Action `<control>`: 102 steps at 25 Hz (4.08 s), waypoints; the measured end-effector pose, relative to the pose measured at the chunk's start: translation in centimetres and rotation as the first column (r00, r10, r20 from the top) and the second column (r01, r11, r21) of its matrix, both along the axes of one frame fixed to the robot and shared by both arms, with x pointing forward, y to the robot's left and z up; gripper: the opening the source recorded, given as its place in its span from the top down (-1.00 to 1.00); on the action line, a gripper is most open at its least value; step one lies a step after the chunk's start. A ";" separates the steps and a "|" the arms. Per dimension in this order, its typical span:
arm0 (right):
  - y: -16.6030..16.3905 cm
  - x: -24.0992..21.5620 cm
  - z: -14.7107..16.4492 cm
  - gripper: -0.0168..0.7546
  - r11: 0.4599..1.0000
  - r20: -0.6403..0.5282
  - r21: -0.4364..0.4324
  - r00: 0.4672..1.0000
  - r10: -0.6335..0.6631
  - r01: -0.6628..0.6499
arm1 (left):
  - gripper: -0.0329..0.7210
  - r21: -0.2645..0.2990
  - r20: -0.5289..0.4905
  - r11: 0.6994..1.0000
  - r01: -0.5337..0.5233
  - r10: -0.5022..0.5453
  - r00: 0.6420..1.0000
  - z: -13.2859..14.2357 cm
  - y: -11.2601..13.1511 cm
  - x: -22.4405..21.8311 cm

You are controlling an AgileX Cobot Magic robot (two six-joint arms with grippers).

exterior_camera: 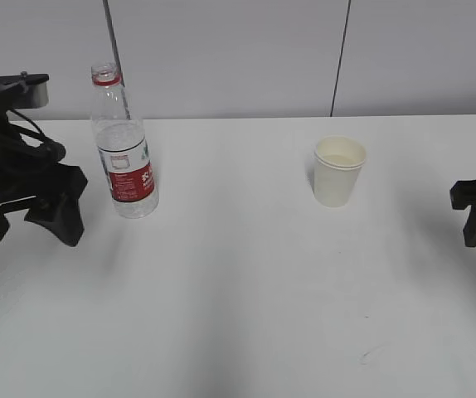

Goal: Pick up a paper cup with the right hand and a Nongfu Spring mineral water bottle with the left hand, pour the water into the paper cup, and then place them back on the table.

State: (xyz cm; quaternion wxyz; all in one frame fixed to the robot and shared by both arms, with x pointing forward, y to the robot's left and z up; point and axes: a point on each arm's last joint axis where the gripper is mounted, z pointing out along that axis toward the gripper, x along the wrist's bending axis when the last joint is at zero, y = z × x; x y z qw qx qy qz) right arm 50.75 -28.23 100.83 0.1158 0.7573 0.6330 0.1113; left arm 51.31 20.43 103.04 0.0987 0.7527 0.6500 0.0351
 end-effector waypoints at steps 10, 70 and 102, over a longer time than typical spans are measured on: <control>1.2 -1.1 3.6 -0.14 0.978 -0.227 0.108 0.954 0.198 -0.177 | -0.52 0.067 -0.163 0.996 -0.054 0.064 0.985 0.1 0.6 -1.4; -0.9 -28.1 3.9 -0.12 0.943 0.641 -0.131 0.700 0.315 -0.305 | -0.39 -0.144 0.746 0.988 0.062 0.067 0.663 1.9 10.6 -28.3; -1.2 -28.0 3.7 -0.12 0.944 0.626 -0.169 0.709 0.324 -0.283 | -0.39 -0.096 0.759 0.993 -0.070 0.119 0.640 1.9 10.6 -28.4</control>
